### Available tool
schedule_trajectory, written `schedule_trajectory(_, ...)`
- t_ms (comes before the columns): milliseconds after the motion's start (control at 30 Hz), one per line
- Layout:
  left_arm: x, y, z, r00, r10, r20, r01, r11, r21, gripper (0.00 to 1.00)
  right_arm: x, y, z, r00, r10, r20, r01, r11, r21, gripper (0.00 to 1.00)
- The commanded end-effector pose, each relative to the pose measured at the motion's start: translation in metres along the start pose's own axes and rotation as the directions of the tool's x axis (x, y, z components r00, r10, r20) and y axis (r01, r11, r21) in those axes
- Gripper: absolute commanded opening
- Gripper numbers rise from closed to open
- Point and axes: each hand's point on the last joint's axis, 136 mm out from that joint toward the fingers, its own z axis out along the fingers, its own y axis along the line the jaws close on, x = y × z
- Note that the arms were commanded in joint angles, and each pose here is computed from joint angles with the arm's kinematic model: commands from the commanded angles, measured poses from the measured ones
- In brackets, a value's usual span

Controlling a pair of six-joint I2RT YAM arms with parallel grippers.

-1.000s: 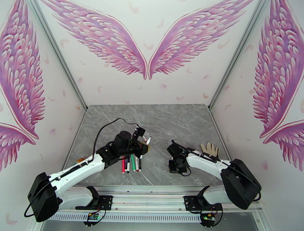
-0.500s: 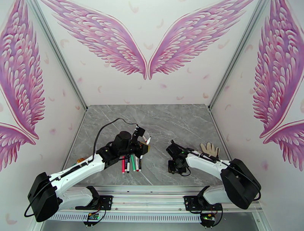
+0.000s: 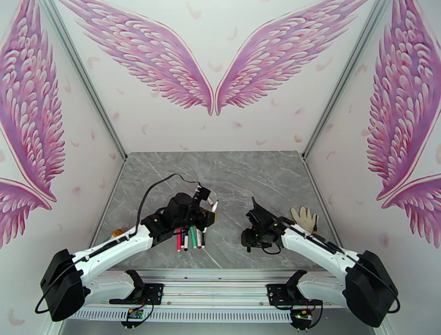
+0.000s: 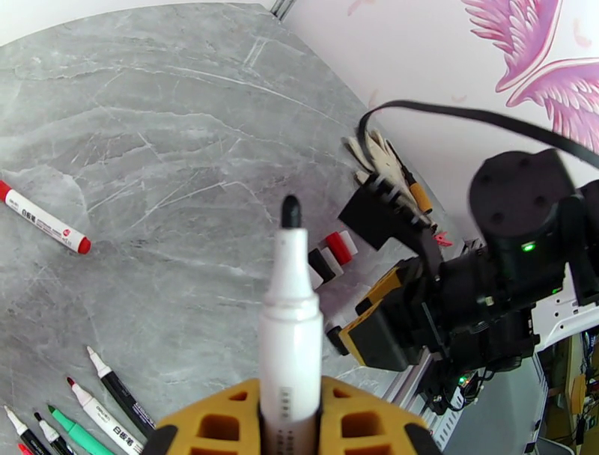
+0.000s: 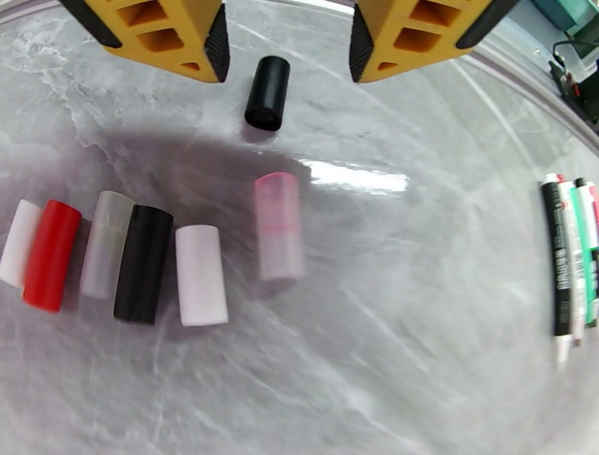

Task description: Open the pen caps

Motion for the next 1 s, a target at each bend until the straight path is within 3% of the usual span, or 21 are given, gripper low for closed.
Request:
schedule_trajectory(0, 0.013, 0.011, -0.002, 1.0, -0.021, -0.016, 0.019, 0.995, -0.093, 0.06, -0.007, 0.013, -0.02, 0.995, -0.075, 0.067, 0.08, 0.995, -0.066, 0.6)
schedule_trajectory(267, 0.036, 0.035, 0.01, 0.995, -0.1, 0.0, 0.096, 0.957, -0.273, 0.08, -0.014, 0.052, -0.051, 0.964, -0.133, 0.232, 0.201, 0.933, -0.3, 0.99)
schedule_trajectory(467, 0.053, 0.049, 0.026, 0.983, -0.183, 0.011, 0.173, 0.907, -0.385, 0.09, -0.017, 0.066, -0.058, 0.949, -0.12, 0.292, 0.232, 0.893, -0.387, 0.99)
schedule_trajectory(967, 0.075, 0.073, 0.059, 0.958, -0.286, 0.008, 0.24, 0.788, -0.567, 0.11, -0.017, 0.051, -0.048, 0.942, -0.109, 0.318, 0.219, 0.917, -0.334, 0.99)
